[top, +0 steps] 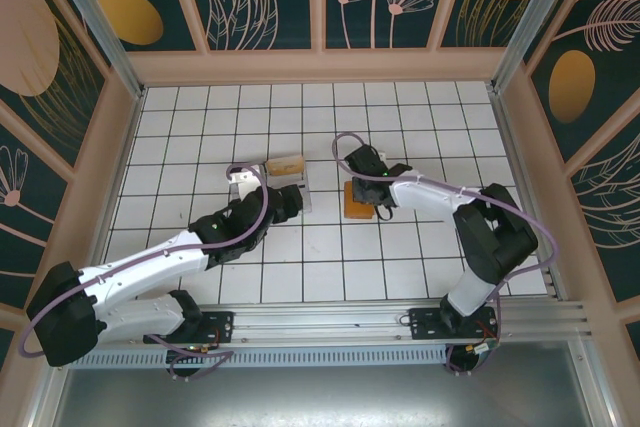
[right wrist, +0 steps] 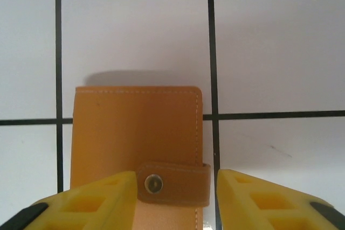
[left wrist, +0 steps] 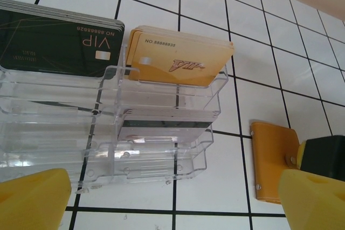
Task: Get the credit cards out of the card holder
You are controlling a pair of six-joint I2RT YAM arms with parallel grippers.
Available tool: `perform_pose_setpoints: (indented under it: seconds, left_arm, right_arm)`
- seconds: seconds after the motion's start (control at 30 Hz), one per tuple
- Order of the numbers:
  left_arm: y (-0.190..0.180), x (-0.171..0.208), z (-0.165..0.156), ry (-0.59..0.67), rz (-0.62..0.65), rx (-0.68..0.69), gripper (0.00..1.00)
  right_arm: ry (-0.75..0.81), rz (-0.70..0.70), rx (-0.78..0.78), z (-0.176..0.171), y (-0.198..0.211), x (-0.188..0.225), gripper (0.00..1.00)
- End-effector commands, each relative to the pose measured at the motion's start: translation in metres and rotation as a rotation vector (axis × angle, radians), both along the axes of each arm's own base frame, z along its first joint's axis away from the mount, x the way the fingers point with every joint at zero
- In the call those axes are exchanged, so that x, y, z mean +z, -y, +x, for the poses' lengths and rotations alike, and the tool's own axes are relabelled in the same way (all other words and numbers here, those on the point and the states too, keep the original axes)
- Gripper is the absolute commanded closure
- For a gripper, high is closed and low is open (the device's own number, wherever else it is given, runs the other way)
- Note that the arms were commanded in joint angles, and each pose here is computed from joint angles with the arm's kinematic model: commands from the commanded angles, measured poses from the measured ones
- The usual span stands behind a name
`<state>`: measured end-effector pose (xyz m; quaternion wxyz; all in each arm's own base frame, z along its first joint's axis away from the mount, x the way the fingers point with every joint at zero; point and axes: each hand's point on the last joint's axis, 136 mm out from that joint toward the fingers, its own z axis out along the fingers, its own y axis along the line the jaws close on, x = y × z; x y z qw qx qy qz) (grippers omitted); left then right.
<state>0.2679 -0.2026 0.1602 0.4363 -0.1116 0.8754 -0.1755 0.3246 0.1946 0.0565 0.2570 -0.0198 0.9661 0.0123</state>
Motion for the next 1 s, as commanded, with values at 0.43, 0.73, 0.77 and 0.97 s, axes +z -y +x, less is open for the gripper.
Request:
perform_pose_setpoints:
  seconds: [0.43, 0.73, 0.77, 0.97]
  left_arm:
    - [0.004, 0.006, 0.001, 0.011, -0.009, -0.028, 0.01]
    - [0.004, 0.008, 0.0, 0.008, -0.007, -0.028, 0.01]
    - [0.004, 0.009, 0.0, 0.01, -0.011, -0.031, 0.01]
    - [0.011, 0.012, -0.002, 0.014, -0.045, -0.063, 0.01]
  right_arm:
    - [-0.06, -0.115, 0.085, 0.0, -0.012, -0.022, 0.62]
    - [-0.098, -0.124, 0.09, -0.004, -0.012, -0.034, 0.78]
    - [-0.101, -0.124, 0.093, -0.005, -0.012, -0.034, 0.82]
    - [-0.096, -0.074, 0.107, -0.007, -0.018, -0.026, 1.0]
